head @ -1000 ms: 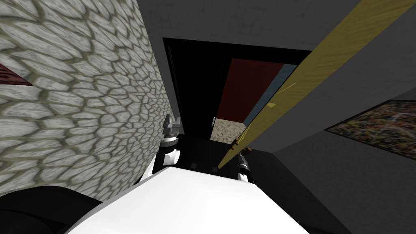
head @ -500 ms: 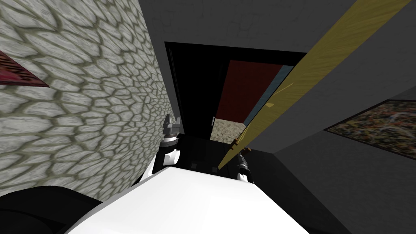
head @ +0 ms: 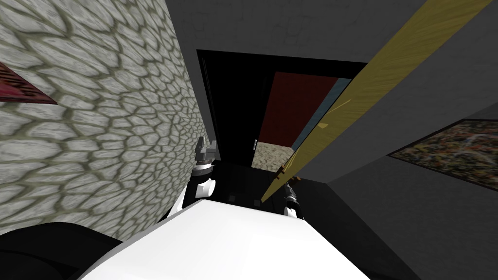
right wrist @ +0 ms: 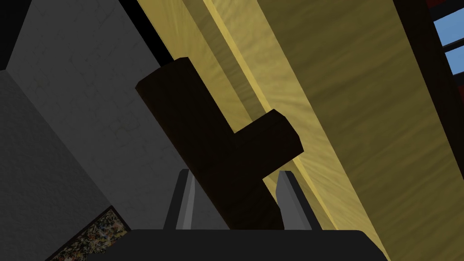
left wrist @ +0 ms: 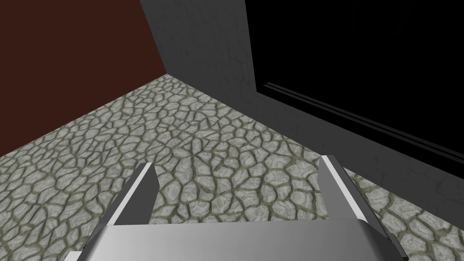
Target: Pull the door open
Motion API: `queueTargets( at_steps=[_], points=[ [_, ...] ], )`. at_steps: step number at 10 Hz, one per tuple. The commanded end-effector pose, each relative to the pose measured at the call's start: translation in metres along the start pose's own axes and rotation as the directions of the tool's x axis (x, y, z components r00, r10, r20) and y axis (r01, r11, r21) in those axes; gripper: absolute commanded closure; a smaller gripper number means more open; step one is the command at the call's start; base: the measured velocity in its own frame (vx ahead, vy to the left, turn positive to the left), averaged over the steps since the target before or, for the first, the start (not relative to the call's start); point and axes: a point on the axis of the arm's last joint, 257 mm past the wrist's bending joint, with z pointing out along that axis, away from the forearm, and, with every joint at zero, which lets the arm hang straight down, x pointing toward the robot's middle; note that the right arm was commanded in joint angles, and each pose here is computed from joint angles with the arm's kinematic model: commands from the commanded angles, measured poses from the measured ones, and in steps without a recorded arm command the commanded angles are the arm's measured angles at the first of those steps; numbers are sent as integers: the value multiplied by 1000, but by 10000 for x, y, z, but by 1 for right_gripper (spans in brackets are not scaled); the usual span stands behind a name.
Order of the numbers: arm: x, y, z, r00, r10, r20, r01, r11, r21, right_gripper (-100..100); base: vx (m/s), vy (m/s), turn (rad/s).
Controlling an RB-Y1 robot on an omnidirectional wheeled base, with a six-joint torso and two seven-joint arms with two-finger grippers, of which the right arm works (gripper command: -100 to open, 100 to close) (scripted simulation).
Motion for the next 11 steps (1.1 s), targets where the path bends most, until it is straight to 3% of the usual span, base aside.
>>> queueTargets(
  at_steps=[1, 11],
  points=[
    [0, 177, 80, 999, 49, 2, -49, 998, -26, 100, -26, -27, 38],
    [6, 229, 92, 994, 108, 2, -108, 994, -35, 100, -29, -29, 25]
  ],
)
